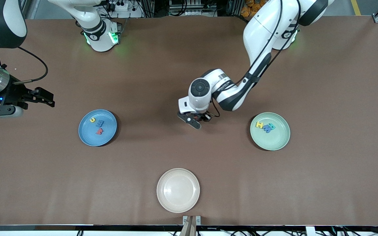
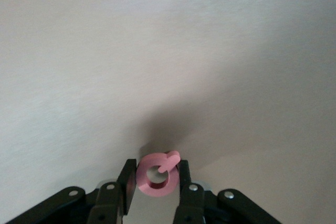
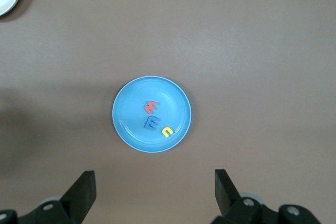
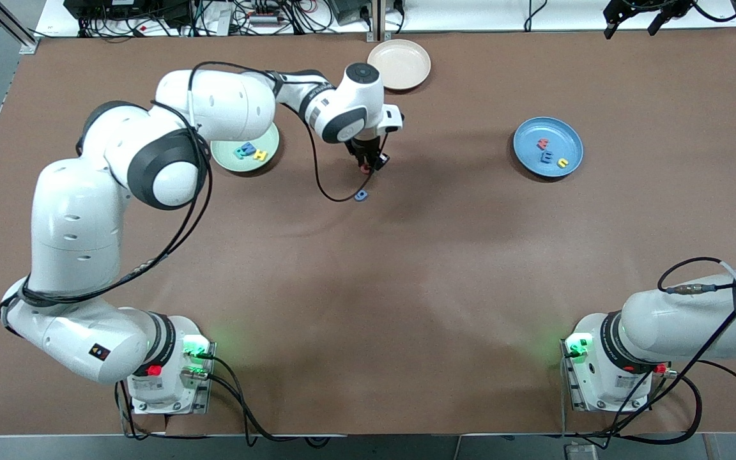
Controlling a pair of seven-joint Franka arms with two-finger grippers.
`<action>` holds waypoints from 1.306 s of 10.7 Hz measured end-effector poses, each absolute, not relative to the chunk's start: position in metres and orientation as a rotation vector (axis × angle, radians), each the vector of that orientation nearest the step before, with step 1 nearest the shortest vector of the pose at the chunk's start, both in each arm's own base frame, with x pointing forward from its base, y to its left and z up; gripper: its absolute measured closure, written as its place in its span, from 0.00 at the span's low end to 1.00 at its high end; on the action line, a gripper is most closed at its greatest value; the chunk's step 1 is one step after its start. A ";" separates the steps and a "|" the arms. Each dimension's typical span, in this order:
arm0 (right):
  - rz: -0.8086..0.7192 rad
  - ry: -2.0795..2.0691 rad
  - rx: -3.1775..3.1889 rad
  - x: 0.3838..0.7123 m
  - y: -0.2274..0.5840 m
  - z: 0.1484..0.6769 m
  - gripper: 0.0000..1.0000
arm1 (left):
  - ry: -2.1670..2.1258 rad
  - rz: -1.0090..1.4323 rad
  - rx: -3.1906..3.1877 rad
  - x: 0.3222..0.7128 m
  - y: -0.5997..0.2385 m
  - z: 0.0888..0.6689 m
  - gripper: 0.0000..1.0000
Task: Sort upper and lower case letters into plates
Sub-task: 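Carry the pink q to the green plate and open the left gripper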
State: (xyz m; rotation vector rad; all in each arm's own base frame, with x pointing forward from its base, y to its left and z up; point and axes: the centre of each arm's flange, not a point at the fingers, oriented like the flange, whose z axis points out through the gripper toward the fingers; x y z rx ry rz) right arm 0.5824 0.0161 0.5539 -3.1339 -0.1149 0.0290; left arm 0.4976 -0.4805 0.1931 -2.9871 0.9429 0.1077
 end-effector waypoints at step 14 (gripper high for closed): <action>0.058 -0.731 -2.973 0.574 0.274 0.450 0.00 | 0.845 0.377 -2.962 0.630 -0.175 0.220 0.64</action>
